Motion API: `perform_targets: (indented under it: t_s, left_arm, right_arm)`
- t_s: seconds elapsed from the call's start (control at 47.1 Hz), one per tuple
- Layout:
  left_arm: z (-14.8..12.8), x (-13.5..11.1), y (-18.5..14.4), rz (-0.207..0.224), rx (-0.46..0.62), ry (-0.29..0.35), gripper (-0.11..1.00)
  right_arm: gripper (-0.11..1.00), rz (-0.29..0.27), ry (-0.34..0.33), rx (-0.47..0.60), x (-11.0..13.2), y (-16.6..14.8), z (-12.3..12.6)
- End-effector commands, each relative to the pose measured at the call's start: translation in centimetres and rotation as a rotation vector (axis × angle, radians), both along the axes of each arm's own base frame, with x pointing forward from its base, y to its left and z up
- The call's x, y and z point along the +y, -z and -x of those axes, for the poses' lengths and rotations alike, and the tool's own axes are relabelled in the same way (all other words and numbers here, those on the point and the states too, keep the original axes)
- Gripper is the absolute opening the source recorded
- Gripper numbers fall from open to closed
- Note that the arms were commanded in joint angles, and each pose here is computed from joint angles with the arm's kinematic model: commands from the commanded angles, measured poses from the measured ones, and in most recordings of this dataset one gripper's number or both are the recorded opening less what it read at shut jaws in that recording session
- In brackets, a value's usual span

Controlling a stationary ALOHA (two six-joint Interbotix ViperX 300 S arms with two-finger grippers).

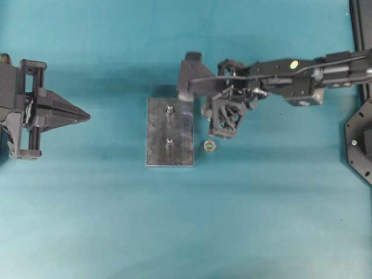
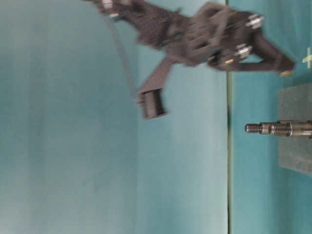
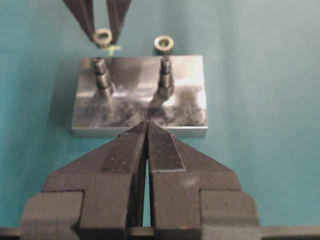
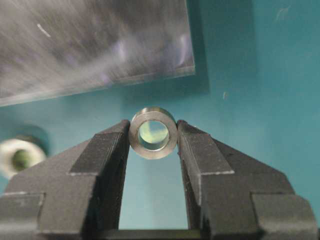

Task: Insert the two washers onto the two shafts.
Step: 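Lift the washer and carry it over the upper steel shaft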

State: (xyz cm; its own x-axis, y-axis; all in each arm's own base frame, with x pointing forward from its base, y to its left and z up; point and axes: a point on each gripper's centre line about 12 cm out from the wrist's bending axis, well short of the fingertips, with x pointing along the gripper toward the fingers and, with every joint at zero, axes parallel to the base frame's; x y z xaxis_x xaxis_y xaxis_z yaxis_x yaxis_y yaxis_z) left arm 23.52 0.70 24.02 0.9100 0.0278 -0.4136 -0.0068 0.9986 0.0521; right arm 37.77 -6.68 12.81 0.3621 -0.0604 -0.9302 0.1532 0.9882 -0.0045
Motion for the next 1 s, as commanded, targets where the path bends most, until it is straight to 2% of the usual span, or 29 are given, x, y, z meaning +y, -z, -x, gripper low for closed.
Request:
perform_targets:
  t_s: [0.0, 0.234, 0.361, 0.977]
  left_arm:
    - [-0.2, 0.0, -0.6, -0.001, -0.02, -0.002, 0.0]
    - [-0.2, 0.0, -0.6, -0.001, -0.018, -0.002, 0.0]
    - [-0.2, 0.0, -0.6, -0.001, -0.018, -0.002, 0.0]
    - [0.2, 0.0, -0.6, 0.001, -0.028, -0.002, 0.0]
  right_arm:
    - [0.34, 0.005, 0.003, -0.057, 0.0, -3.2, -1.3]
    - [0.34, 0.014, -0.013, -0.106, 0.0, -5.9, -3.9]
    - [0.34, 0.016, -0.017, -0.112, 0.0, -6.3, -4.9]
    - [0.34, 0.013, -0.037, -0.11, 0.7, -6.5, -6.5]
